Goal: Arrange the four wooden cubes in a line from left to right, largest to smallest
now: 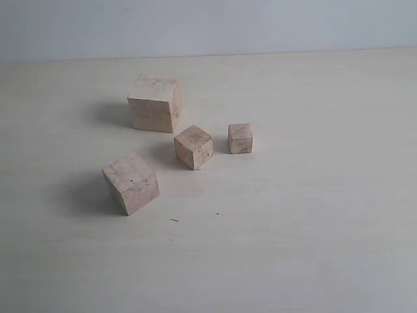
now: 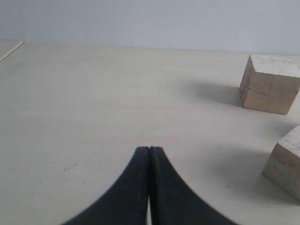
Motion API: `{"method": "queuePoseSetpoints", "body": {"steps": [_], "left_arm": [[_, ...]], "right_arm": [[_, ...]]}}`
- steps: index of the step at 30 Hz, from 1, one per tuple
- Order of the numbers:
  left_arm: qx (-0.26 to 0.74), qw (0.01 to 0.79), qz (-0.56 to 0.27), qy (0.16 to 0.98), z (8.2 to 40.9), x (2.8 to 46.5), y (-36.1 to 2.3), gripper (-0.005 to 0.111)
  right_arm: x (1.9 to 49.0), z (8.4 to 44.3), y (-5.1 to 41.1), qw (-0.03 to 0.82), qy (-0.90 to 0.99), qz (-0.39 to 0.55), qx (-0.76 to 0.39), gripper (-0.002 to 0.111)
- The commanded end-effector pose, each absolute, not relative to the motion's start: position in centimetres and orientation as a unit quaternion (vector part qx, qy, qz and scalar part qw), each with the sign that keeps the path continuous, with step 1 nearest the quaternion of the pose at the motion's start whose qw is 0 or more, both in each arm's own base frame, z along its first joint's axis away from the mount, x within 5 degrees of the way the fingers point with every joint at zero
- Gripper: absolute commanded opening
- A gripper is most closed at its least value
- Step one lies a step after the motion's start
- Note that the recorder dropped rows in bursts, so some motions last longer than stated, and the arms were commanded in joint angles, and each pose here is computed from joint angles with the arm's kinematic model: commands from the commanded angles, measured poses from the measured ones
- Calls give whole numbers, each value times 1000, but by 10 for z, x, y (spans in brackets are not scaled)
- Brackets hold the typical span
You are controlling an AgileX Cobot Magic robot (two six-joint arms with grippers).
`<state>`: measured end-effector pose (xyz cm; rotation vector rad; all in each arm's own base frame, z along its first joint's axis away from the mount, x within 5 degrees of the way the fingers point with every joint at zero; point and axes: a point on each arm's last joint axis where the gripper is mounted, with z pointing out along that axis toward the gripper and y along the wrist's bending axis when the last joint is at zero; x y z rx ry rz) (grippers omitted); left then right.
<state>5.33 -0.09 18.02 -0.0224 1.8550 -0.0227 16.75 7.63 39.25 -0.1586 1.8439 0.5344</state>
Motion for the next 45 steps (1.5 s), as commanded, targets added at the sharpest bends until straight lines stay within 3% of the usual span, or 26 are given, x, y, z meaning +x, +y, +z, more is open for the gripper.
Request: {"method": "queuePoseSetpoints", "body": {"steps": [1, 5, 9, 18, 23, 33, 38, 42, 45], "left_arm": [[-9, 607, -15, 794, 181, 53, -1, 0], [-9, 607, -15, 794, 181, 53, -1, 0], [-9, 607, -15, 794, 181, 53, -1, 0], [-9, 607, -15, 794, 181, 53, -1, 0], [-9, 607, -15, 794, 181, 53, -1, 0], [-9, 607, -15, 794, 181, 53, -1, 0], [-9, 607, -15, 794, 181, 53, -1, 0], [-9, 607, -15, 794, 181, 53, -1, 0], [-9, 607, -15, 794, 181, 53, -1, 0]], "right_arm": [[186, 348, 123, 423, 861, 220, -179, 0], [196, 318, 150, 358, 881, 208, -231, 0], [209, 305, 159, 353, 885, 203, -227, 0], [242, 300, 174, 449, 838, 183, -249, 2], [267, 288, 191, 439, 836, 158, -289, 23], [337, 263, 240, 441, 815, 121, -355, 98], [368, 254, 264, 429, 823, 136, -348, 103], [372, 240, 280, 357, 858, 213, -301, 103], [368, 232, 286, 344, 835, 227, -364, 103]]}}
